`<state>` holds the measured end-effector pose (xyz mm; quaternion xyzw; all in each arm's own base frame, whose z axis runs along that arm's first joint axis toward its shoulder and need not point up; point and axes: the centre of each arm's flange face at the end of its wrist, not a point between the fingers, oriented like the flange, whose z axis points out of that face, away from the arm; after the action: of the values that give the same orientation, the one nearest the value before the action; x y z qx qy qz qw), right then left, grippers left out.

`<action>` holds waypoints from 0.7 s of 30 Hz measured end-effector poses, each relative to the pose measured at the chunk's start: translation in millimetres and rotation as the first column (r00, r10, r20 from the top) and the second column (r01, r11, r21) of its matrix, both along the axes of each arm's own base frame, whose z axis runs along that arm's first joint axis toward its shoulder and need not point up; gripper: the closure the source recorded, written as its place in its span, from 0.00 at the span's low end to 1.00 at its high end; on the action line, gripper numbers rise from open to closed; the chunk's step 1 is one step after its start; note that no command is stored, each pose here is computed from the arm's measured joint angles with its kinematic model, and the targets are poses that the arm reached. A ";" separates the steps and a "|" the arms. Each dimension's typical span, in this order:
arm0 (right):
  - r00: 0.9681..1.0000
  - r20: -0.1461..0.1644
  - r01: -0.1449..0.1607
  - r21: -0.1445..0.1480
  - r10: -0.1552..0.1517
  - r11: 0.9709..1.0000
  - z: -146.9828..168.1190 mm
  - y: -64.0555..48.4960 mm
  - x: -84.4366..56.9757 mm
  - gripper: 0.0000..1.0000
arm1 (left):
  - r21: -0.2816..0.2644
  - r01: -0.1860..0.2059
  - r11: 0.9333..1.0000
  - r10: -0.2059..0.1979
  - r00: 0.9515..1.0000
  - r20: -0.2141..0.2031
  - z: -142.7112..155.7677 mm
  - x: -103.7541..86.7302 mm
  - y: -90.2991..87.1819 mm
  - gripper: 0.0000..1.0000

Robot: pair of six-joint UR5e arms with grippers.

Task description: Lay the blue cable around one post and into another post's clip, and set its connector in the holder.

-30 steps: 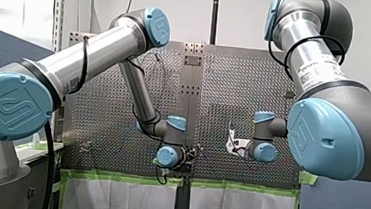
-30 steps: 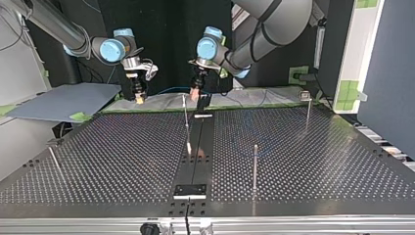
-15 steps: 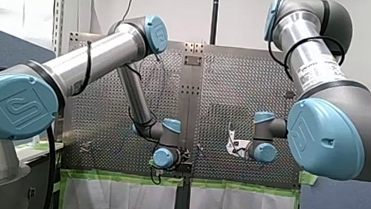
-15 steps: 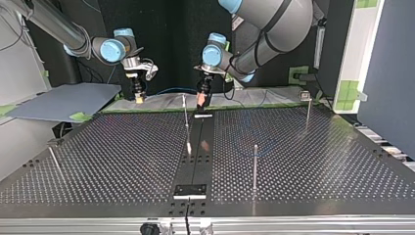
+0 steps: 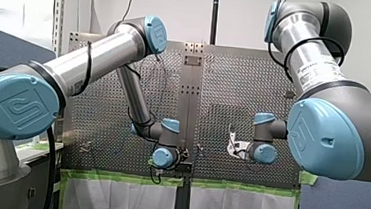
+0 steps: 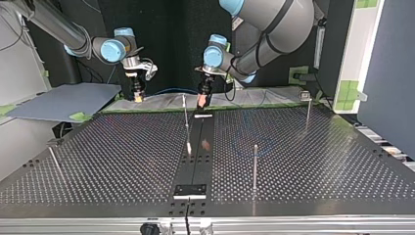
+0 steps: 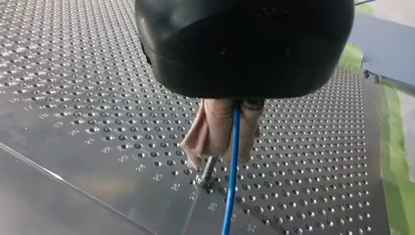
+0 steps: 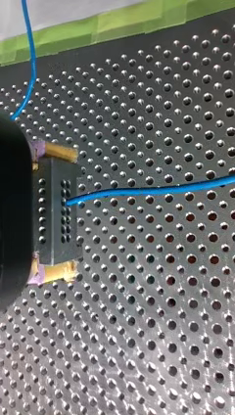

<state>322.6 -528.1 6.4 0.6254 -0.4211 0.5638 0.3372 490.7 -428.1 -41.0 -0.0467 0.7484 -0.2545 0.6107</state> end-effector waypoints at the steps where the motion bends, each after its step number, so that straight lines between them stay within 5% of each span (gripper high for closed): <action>1: 1.000 0.000 0.001 0.001 -0.001 1.000 -3.4 -0.8 -0.2 0.99 | 0.000 0.000 1.000 0.000 1.000 0.000 0.0 0.2 0.2 1.00; 9: 1.000 -0.026 0.002 0.041 -0.001 0.999 -35.2 -4.9 -1.1 0.99 | 0.001 -0.007 1.000 0.007 1.000 0.004 0.4 2.3 2.2 1.00; 21: 1.000 -0.026 0.003 0.034 -0.002 0.999 -33.2 -16.4 0.7 0.99 | 0.020 -0.027 0.999 0.027 0.999 0.039 2.7 5.8 3.1 1.00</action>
<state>323.2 -544.4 -26.8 0.6378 -0.4269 0.5479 0.3328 496.4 -424.9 -38.4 -0.0456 0.7384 -0.2393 0.6288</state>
